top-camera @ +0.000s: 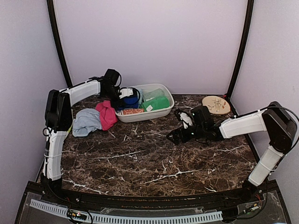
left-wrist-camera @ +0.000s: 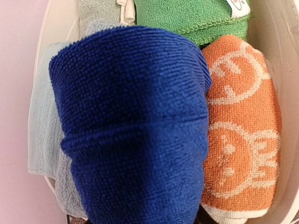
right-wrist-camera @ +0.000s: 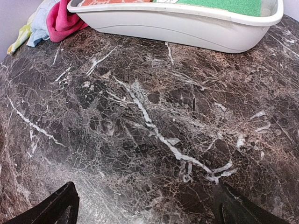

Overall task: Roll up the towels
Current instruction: Place the towel in the storage box.

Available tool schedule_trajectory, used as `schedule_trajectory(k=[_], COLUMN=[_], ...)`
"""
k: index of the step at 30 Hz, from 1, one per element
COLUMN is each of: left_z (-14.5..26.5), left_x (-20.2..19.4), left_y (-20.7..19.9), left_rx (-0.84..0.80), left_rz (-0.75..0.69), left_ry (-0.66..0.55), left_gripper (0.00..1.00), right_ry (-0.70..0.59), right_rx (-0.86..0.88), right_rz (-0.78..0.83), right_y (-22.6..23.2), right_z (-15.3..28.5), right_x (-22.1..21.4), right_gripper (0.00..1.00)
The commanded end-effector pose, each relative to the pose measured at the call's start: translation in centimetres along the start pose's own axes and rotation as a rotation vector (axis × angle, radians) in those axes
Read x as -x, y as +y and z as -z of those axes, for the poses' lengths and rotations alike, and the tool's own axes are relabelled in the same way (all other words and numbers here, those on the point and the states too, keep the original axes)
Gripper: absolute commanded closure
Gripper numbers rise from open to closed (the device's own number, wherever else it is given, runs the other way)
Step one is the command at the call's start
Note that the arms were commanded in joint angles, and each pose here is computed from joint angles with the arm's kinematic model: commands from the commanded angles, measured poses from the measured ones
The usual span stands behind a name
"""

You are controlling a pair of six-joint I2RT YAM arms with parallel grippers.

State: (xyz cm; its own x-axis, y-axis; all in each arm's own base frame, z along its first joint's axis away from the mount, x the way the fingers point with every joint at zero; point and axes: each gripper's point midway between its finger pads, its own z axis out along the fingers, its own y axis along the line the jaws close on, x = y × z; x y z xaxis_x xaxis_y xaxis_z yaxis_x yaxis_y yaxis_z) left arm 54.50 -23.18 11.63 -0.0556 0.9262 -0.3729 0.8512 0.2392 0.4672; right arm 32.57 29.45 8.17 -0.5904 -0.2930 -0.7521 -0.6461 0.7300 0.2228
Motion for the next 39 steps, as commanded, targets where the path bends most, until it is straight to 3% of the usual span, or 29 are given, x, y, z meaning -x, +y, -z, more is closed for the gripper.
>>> schedule_trajectory(k=[1, 6, 8, 9, 10, 17, 19, 20, 29, 33, 39], left_z=[2.9, 1.7, 2.3, 2.8, 3.4, 6.5, 7.4, 7.7, 10.2, 7.5, 2.2], left_x=[2.5, 1.3, 1.2, 1.4, 1.5, 1.8, 2.0, 2.1, 6.0, 7.0, 6.2], left_y=[1.4, -0.5, -0.7, -0.7, -0.5, 0.4, 0.8, 0.9, 2.3, 3.7, 4.1], left_rx=[0.073, 0.035, 0.009, -0.004, -0.014, -0.026, -0.015, -0.011, 0.002, 0.103, 0.167], left_rz=[-0.024, -0.088, -0.075, -0.066, -0.058, -0.053, -0.040, -0.028, 0.081, 0.100, 0.086], left_ry=[-0.046, 0.019, 0.022, 0.016, 0.010, 0.012, 0.002, -0.006, -0.201, -0.222, -0.154], left_gripper=[0.56, 0.49, 0.36, 0.23, 0.21, 0.20, 0.02, 0.01, 0.04, 0.19, 0.23], right_ry=[-0.025, -0.025, -0.026, -0.024, -0.024, -0.030, -0.034, -0.037, -0.046, -0.047, -0.042], right_rx=[0.018, 0.013, 0.011, 0.012, 0.012, 0.016, 0.013, 0.013, 0.009, 0.008, -0.004], right_rz=[-0.010, -0.007, -0.008, -0.009, -0.009, -0.016, -0.023, -0.023, -0.028, -0.036, -0.045], right_y=[0.2, 0.1, 0.1, 0.1, 0.1, 0.0, 0.0, 0.0, -0.2, -0.2, -0.5], right_z=[0.3, 0.6, 0.7, 0.7, 0.7, 0.9, 1.0, 1.1, 1.3, 1.3, 1.3], right_x=[1.1, 1.0, 0.9, 0.9, 0.9, 1.3, 1.3, 1.3, 1.5, 1.6, 1.4], right_gripper=[0.00, 0.00, 0.00, 0.00, 0.00, 0.00, 0.00, 0.00, 0.00, 0.00, 0.00])
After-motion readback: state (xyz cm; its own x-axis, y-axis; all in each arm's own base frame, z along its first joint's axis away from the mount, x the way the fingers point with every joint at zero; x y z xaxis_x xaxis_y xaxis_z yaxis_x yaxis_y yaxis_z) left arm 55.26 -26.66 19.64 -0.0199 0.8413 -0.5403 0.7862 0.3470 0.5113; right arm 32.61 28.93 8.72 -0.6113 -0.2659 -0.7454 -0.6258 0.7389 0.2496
